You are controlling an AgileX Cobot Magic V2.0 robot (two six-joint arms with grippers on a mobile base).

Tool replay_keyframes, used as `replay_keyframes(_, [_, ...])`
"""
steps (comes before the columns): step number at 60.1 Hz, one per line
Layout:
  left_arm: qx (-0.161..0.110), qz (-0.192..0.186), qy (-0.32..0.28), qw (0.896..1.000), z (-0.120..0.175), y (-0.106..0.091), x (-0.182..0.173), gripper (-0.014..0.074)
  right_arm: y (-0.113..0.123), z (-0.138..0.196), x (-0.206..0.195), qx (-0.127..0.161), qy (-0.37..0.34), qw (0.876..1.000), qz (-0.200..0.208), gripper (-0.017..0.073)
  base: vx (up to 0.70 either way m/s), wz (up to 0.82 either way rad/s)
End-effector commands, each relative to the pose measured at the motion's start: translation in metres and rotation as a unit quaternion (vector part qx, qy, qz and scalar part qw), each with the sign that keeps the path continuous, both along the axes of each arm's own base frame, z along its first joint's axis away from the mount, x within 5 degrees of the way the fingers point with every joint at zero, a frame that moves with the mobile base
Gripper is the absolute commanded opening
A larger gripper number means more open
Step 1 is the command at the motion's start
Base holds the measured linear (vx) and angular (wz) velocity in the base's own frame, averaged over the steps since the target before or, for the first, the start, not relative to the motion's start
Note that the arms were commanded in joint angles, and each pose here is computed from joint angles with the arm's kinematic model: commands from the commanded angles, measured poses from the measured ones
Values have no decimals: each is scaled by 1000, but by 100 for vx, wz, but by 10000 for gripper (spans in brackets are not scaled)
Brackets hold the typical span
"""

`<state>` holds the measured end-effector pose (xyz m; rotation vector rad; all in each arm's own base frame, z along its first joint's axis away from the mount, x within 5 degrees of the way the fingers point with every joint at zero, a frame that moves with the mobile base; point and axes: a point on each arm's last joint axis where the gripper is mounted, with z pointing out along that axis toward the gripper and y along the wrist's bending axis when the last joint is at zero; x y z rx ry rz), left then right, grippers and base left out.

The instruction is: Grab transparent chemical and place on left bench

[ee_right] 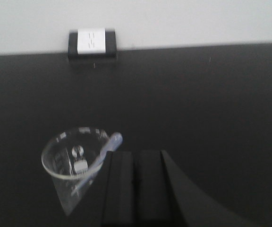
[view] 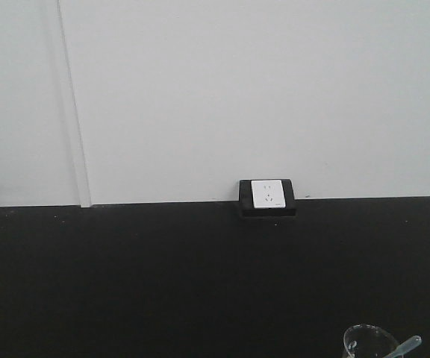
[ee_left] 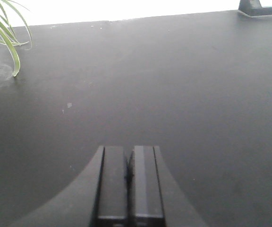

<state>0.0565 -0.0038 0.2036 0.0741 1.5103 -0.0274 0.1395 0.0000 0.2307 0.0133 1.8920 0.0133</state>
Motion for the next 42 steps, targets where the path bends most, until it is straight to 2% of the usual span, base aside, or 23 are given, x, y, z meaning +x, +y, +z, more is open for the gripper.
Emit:
replay_keyframes(1, [-7, 0, -40, 999, 3, 0, -1, -4, 1, 8, 16, 8, -26, 1000, 0, 211, 0, 0])
replay_keyframes(13, [-7, 0, -40, 999, 3, 0, -1, -4, 1, -3, 37, 12, -32, 999, 4, 391, 0, 0])
replay_keyframes(19, [-7, 0, -40, 999, 3, 0, -1, -4, 2, -9, 47, 26, -38, 999, 2, 453, 0, 0])
replay_keyframes(26, [-7, 0, -40, 999, 3, 0, -1, -4, 4, -14, 57, 47, -59, 997, 11, 468, 0, 0])
replay_keyframes(35, [-7, 0, -40, 999, 3, 0, -1, -4, 13, -22, 72, 60, -81, 993, 60, 459, 0, 0])
replay_keyframes(42, [-7, 0, -40, 999, 3, 0, -1, -4, 13, -32, 85, 64, -70, 994, 59, 457, 0, 0])
